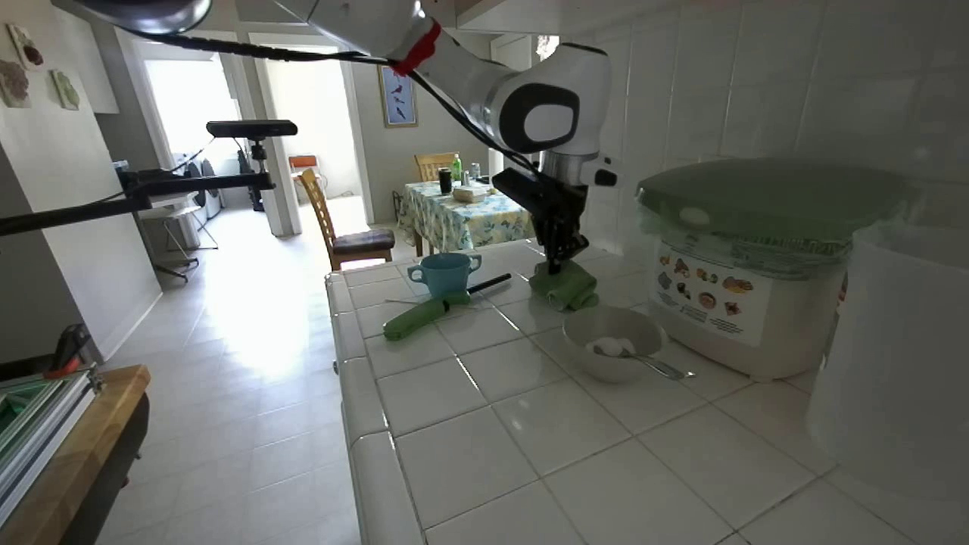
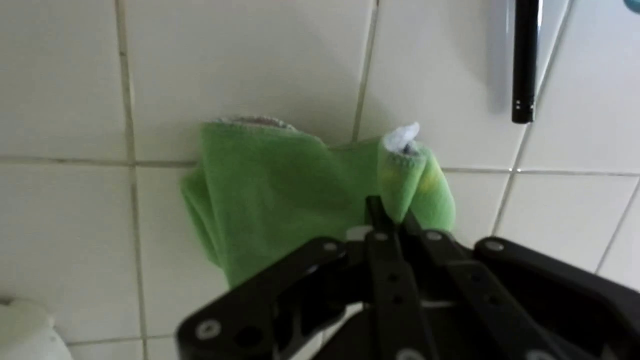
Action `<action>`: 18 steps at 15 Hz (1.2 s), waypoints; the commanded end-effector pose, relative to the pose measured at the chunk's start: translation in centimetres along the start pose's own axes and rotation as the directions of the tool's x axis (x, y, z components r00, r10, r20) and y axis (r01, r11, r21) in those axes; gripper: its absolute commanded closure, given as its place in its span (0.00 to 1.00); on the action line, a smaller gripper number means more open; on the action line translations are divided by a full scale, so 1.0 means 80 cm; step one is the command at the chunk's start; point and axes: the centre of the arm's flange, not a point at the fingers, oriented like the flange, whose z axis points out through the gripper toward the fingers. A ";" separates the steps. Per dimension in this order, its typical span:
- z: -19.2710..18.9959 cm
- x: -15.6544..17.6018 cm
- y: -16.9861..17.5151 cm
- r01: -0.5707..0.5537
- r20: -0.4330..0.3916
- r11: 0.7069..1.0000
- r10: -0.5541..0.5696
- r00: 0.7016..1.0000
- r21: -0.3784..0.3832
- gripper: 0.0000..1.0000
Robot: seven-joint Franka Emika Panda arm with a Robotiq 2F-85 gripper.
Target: Use the green cloth to wipe the surface
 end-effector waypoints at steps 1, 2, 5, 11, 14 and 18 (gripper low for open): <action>0.005 0.059 -0.019 0.065 -0.004 0.998 -0.065 0.998 -0.001 0.99; 0.007 0.059 -0.028 0.082 -0.002 0.997 -0.082 0.997 0.005 0.99; 0.019 0.044 -0.056 0.131 0.031 0.991 -0.132 0.991 0.030 0.99; 0.023 -0.003 -0.044 0.077 0.090 0.997 -0.079 0.993 0.030 0.99; 0.011 -0.014 0.004 -0.003 0.097 1.000 0.002 0.995 0.007 0.99; 0.006 -0.012 0.048 -0.058 0.104 0.998 0.060 0.993 -0.019 0.99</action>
